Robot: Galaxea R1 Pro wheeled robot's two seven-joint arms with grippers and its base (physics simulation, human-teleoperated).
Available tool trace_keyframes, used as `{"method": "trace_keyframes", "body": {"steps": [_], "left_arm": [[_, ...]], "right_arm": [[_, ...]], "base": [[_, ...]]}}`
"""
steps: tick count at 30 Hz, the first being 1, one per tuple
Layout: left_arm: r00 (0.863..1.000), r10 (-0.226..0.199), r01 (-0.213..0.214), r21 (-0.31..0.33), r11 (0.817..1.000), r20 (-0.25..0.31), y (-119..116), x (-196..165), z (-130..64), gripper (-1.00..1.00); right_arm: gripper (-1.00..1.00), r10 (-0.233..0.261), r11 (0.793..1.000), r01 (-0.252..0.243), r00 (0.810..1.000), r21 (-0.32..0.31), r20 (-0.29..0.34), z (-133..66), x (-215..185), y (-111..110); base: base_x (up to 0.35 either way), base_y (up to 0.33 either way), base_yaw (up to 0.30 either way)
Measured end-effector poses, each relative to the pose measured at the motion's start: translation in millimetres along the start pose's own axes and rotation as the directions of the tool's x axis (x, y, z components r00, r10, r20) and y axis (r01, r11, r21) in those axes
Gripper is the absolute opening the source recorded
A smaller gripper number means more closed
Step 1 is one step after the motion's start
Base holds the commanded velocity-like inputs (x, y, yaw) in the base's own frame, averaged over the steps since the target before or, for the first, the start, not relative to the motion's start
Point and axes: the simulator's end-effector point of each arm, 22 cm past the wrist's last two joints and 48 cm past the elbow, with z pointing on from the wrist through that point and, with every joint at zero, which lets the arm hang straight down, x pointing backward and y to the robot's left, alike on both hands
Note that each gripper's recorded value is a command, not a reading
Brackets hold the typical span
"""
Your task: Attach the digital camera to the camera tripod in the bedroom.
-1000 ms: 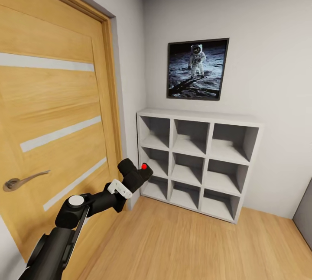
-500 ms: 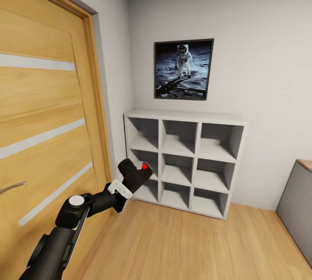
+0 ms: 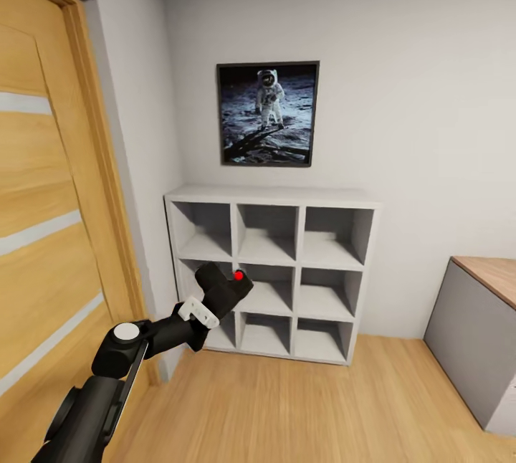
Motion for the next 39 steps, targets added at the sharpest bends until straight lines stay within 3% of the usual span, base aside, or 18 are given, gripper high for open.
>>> {"method": "trace_keyframes", "body": {"steps": [20, 31, 39], "left_arm": [[1.000, 0.000, 0.000, 0.001, 1.000, 0.000, 0, 0, 0.3, -1.00], [1.000, 0.000, 0.000, 0.001, 1.000, -0.002, 0, 1, 0.8, -1.00], [1.000, 0.000, 0.000, 0.002, 1.000, -0.002, 0, 1, 0.8, -1.00]], "right_arm": [[1.00, 0.000, 1.000, 0.000, 1.000, 0.000, 0.000, 0.1, 0, 0], [1.00, 0.000, 1.000, 0.000, 1.000, -0.001, -0.001, 0.3, 0, 1], [1.00, 0.006, 1.000, -0.007, 1.000, -0.029, -0.026, -3.3, 11, 24]], "base": [[0.287, 0.009, -0.282], [0.030, 0.000, -0.263], [0.001, 0.000, -0.061]]}}
